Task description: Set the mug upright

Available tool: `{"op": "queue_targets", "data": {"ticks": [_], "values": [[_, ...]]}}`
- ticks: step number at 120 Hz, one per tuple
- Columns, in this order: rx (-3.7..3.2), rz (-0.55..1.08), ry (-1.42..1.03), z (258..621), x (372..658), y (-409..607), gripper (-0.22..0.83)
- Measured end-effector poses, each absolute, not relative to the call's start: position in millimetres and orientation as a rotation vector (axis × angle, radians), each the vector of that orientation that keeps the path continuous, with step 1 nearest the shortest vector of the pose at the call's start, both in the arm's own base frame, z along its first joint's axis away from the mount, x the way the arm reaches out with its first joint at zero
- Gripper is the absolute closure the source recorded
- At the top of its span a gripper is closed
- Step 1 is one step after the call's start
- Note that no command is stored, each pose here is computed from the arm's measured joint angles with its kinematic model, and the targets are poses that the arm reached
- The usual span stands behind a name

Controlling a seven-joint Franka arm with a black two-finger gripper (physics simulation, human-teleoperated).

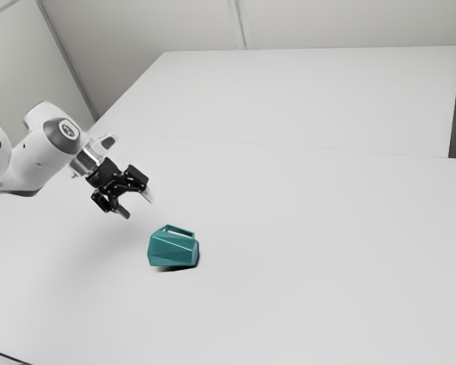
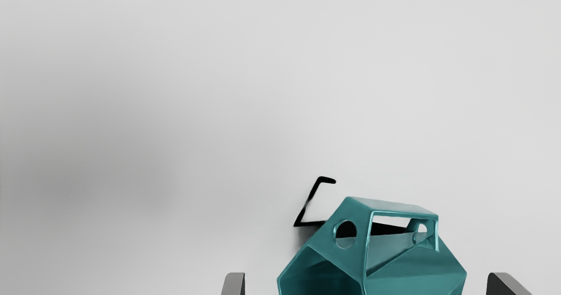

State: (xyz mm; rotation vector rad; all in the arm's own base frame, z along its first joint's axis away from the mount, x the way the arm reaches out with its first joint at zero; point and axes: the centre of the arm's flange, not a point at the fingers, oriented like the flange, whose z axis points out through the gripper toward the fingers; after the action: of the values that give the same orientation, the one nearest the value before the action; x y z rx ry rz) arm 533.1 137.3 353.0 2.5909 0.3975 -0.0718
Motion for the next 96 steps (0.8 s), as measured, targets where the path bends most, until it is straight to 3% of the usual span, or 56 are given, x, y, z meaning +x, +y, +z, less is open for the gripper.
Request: {"op": "queue_targets", "data": {"ticks": [24, 44, 96], "values": [[2.555, -0.001, 0.392, 331, 522, 140, 0.0], [2.525, 0.024, 0.369, 320, 490, 134, 0.0], [2.497, 0.126, 0.309, 321, 464, 129, 0.0]]}}
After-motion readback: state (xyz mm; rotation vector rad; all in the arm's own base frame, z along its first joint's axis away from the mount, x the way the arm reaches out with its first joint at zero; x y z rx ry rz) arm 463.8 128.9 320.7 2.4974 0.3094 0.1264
